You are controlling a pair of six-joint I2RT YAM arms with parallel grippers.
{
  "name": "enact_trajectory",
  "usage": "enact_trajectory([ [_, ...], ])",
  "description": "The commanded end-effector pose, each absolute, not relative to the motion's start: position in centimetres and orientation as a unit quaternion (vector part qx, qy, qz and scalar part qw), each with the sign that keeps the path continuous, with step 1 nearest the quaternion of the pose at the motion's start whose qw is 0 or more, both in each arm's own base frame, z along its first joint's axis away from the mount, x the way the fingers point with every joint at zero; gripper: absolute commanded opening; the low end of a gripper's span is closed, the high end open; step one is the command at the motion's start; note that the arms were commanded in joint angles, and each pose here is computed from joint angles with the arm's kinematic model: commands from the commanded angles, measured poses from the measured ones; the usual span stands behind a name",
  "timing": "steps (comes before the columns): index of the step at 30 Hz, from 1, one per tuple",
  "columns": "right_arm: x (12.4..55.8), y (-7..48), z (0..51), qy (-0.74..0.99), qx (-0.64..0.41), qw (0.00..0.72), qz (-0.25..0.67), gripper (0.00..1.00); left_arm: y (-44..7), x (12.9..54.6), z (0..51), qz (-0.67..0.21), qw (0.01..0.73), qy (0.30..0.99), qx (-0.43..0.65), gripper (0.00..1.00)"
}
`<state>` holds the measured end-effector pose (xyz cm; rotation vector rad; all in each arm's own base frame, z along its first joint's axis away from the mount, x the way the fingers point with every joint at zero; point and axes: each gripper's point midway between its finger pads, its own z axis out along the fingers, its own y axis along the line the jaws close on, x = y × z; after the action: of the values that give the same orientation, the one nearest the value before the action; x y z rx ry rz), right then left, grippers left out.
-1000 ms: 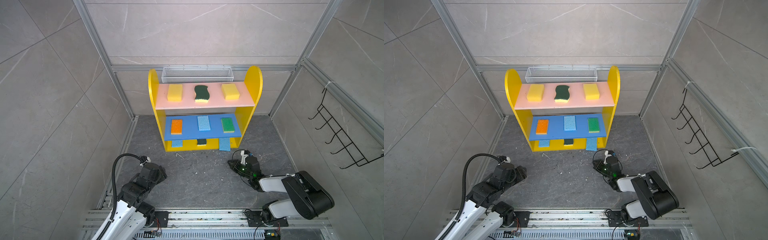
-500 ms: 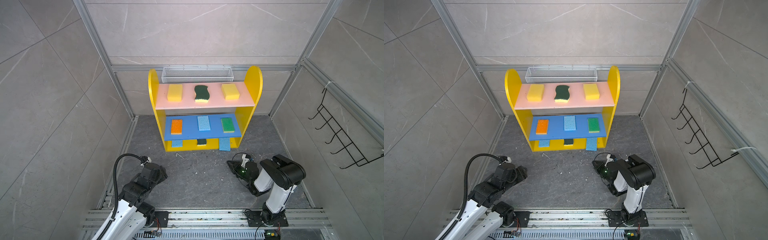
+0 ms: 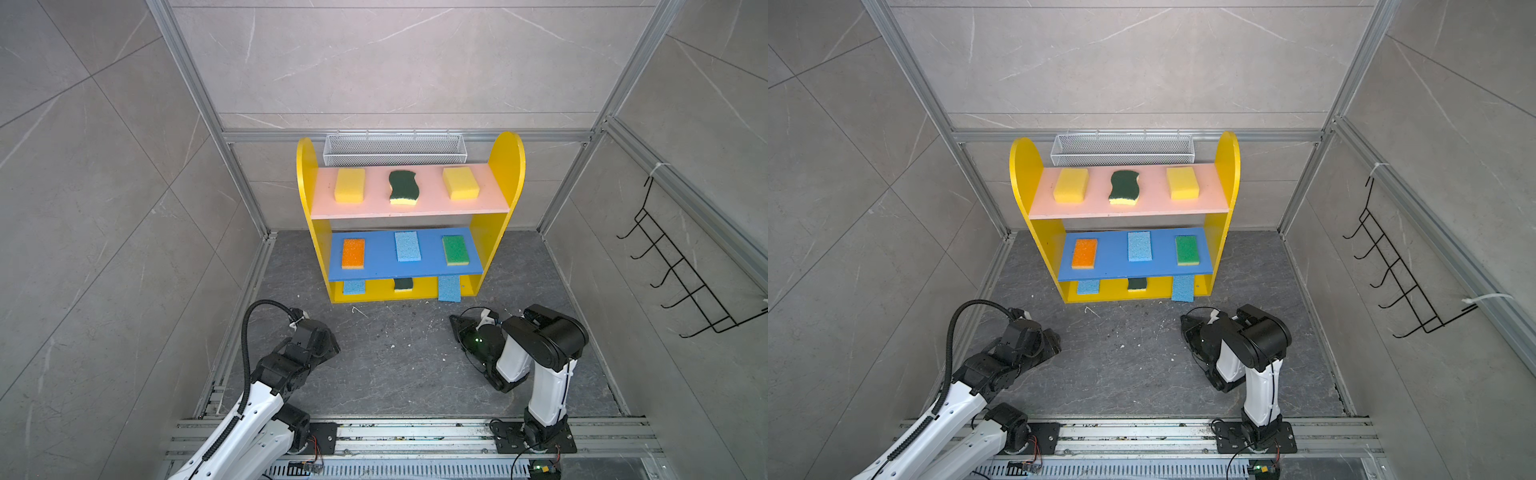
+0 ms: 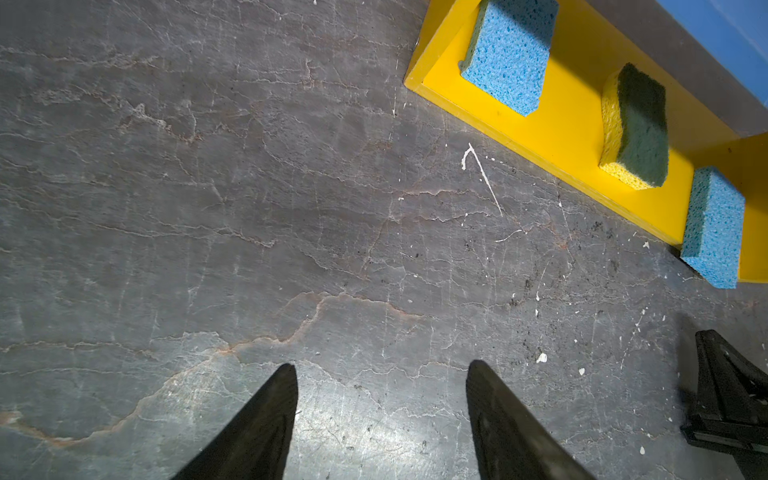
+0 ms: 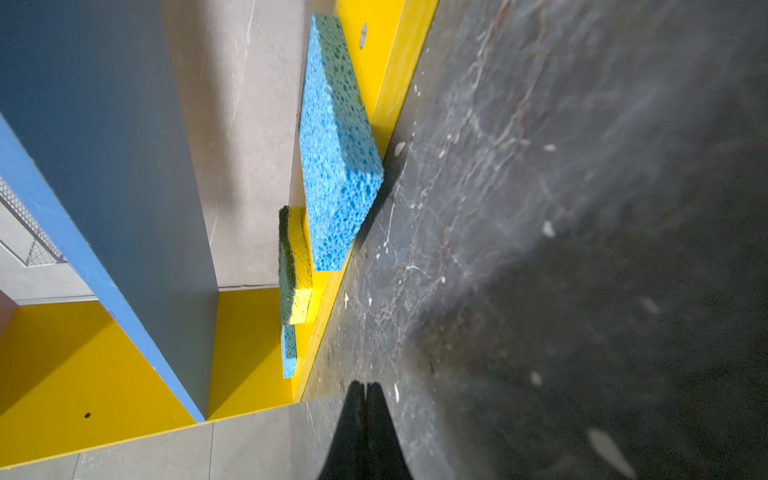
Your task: Place and organize the cleaning sponges onto the shelf
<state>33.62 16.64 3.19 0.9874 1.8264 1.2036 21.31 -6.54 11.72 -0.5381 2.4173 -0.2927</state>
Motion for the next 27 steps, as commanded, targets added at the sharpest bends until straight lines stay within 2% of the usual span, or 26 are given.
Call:
enact_trajectory([
  [1,33.5,15.7,0.2,0.716,0.429,0.349,0.426,0.00,-7.2,22.0,12.9,-0.131,0.334,0.912,-0.196,0.67],
  [8,33.5,14.7,-0.9,0.706,0.459,0.354,0.406,0.00,-6.9,21.6,12.5,-0.130,0.336,0.910,-0.203,0.67],
  [27,35.1,15.1,-1.0,0.732,0.458,0.350,0.364,0.00,-6.7,22.1,12.1,-0.124,0.344,0.907,-0.209,0.67],
])
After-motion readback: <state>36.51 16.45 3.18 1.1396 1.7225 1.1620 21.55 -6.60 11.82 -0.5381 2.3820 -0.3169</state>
